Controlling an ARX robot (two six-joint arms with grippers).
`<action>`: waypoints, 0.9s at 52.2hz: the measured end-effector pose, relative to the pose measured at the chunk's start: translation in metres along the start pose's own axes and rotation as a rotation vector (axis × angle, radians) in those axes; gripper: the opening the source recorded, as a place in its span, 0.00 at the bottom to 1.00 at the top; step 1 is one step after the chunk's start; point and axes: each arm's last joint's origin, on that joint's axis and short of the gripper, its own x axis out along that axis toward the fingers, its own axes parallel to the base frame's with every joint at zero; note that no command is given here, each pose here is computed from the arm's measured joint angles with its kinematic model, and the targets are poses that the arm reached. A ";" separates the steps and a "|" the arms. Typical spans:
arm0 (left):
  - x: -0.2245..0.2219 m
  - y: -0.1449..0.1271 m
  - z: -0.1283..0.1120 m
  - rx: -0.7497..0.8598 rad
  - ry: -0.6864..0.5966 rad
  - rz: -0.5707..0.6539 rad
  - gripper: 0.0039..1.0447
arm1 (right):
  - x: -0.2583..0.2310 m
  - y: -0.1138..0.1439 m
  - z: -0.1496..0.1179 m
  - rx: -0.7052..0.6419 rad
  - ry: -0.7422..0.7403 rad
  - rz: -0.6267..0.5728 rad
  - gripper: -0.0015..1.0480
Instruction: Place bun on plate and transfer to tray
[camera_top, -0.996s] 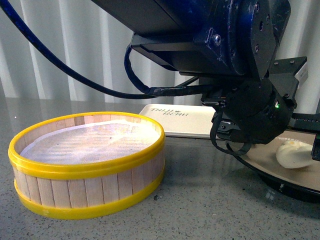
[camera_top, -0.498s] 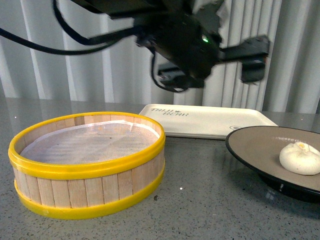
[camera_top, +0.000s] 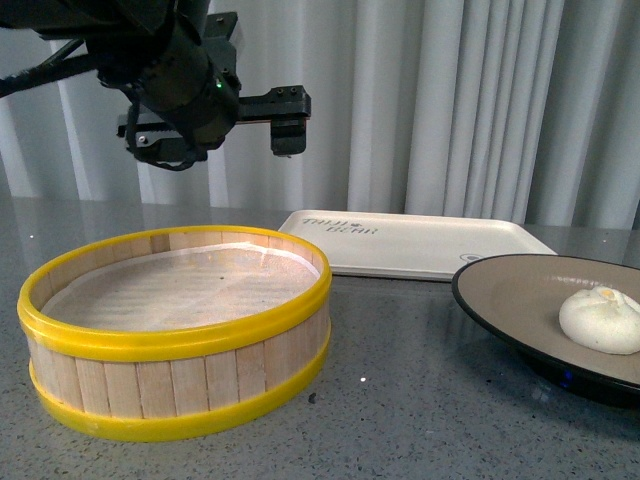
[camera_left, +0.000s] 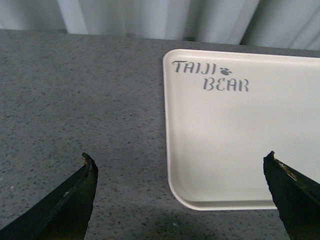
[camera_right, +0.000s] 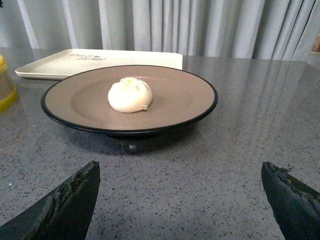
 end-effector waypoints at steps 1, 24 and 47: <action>-0.001 0.000 -0.001 0.005 -0.027 0.013 0.89 | 0.000 0.000 0.000 0.000 0.000 0.000 0.92; -0.123 0.078 -0.125 0.026 -0.286 0.098 0.09 | 0.000 0.000 0.000 0.000 0.000 0.000 0.92; -0.197 0.100 -0.191 0.033 -0.276 0.093 0.04 | 0.000 0.000 0.000 0.000 0.000 0.000 0.92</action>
